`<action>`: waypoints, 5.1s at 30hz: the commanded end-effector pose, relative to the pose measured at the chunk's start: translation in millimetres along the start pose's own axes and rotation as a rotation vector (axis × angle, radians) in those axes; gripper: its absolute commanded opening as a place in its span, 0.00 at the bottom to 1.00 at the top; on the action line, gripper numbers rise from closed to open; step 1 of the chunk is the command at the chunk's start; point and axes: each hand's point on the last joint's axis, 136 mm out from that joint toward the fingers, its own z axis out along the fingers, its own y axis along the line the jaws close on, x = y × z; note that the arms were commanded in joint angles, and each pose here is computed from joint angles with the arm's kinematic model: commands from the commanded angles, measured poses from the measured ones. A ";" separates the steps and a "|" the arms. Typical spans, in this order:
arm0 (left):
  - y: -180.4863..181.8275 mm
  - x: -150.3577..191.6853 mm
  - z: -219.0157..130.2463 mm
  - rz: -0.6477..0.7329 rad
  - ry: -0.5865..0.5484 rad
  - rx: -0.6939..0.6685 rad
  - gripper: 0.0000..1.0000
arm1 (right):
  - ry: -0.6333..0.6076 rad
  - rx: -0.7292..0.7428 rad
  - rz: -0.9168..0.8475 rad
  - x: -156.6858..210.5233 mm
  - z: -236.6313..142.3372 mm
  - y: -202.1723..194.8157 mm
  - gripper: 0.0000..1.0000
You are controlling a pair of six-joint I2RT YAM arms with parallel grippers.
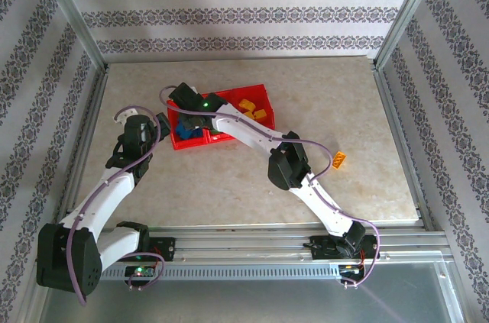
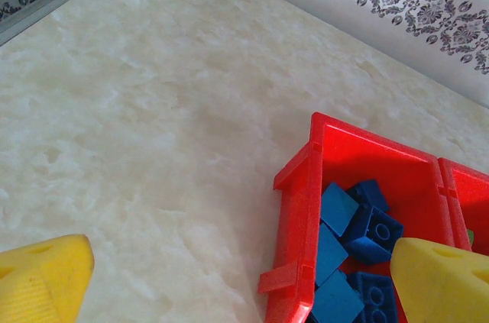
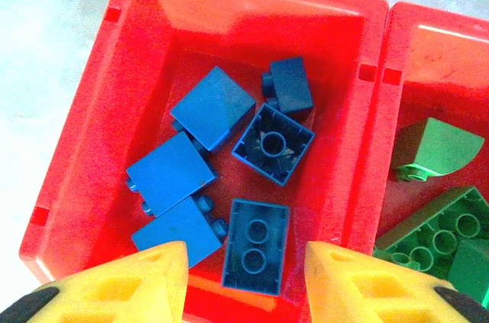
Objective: Sort the legos into containers by color
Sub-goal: Place the lego in the container, then pick up the lego from the middle-right of the table, then place the lego in the container.
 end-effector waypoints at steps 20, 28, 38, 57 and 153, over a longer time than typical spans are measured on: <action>1.6 -11.4 -3.8 0.010 -0.043 0.004 1.00 | -0.033 0.202 0.250 54.0 -134.1 -144.3 0.59; -4.1 -9.0 1.8 0.007 -0.027 0.029 1.00 | 0.074 0.384 0.579 168.6 -160.7 -253.8 0.61; -12.0 -3.2 8.5 0.003 0.006 0.061 1.00 | 0.137 0.538 0.859 268.3 -186.6 -333.5 0.68; -17.7 0.7 12.3 0.006 0.036 0.080 1.00 | 0.251 0.535 0.899 291.7 -153.7 -377.5 0.77; -13.4 6.6 5.9 0.043 0.077 0.066 1.00 | 0.059 0.332 0.254 2.1 -23.9 -240.2 0.49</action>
